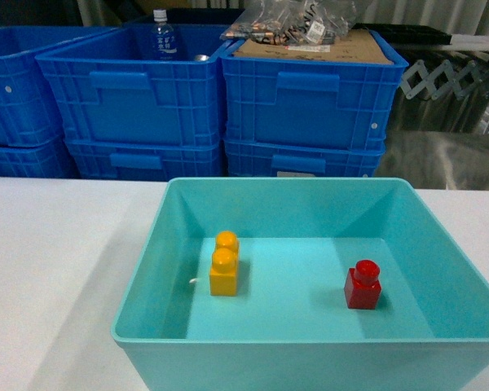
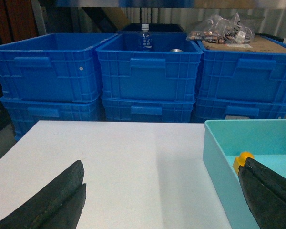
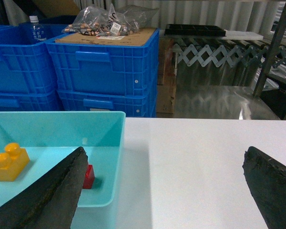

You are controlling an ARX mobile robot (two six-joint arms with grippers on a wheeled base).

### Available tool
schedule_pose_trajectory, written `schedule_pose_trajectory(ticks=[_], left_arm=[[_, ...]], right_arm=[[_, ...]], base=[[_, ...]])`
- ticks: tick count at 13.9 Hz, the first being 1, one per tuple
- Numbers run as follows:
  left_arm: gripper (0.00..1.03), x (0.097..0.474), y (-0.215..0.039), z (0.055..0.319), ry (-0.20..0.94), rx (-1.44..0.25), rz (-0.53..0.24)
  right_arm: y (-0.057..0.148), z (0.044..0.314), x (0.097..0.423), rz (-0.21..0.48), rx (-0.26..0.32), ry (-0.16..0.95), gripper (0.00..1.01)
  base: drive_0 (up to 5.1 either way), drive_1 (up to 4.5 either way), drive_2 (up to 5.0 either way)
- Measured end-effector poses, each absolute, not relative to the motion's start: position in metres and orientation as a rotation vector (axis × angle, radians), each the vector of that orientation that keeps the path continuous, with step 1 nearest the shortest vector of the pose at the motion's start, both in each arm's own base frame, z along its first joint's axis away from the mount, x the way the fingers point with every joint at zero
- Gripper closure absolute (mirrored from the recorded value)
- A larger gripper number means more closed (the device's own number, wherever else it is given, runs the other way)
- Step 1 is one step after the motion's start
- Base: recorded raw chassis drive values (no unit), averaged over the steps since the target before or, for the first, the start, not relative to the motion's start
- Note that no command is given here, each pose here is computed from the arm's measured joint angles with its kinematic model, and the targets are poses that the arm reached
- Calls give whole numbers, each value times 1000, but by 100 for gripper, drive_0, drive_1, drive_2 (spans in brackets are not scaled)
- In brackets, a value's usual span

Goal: Pick red block from blue box to shelf

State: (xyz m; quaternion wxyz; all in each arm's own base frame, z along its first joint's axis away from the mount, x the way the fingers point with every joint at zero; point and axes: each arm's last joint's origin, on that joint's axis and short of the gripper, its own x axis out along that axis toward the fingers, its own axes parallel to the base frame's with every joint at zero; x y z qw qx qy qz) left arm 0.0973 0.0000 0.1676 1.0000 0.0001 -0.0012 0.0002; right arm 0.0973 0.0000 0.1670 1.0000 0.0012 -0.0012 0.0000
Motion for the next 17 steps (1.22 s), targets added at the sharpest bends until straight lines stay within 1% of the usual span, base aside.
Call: schedule_pose_trajectory(ticks=[5, 6, 7, 8, 9, 10, 12, 13, 14, 15, 16, 17], left_arm=[[5, 97, 0, 168, -2, 1, 0], [5, 97, 0, 168, -2, 0, 0], [5, 97, 0, 168, -2, 1, 0], [5, 97, 0, 168, -3, 1, 1], [5, 97, 0, 168, -3, 0, 1], [5, 97, 0, 168, -3, 1, 0], [5, 97, 0, 168, -3, 0, 1], [5, 97, 0, 168, -3, 0, 0], [5, 97, 0, 168, -3, 1, 0], [5, 97, 0, 168, -3, 1, 0], [5, 97, 0, 168, -3, 0, 0], [5, 97, 0, 168, -3, 1, 0]], right_arm=[[0, 167, 97, 0, 2, -2, 3], [0, 165, 97, 2, -2, 66, 3], [-2, 164, 100, 15, -6, 304, 3], [-7, 161, 104, 0, 11, 418, 3], [-9, 159, 107, 2, 27, 441, 3], [-12, 161, 109, 7, 38, 440, 3], [-9, 169, 116, 41, 45, 454, 3], [-5, 178, 125, 67, 55, 450, 3], [1, 197, 140, 95, 66, 430, 3], [8, 221, 158, 122, 77, 407, 3], [18, 241, 177, 141, 85, 410, 3], [32, 256, 200, 167, 97, 449, 3]], base=[[0, 0, 0], [0, 0, 0], [0, 0, 0], [0, 0, 0], [0, 0, 0], [0, 0, 0], [0, 0, 0], [0, 0, 0], [0, 0, 0], [0, 0, 0], [0, 0, 0], [0, 0, 0]])
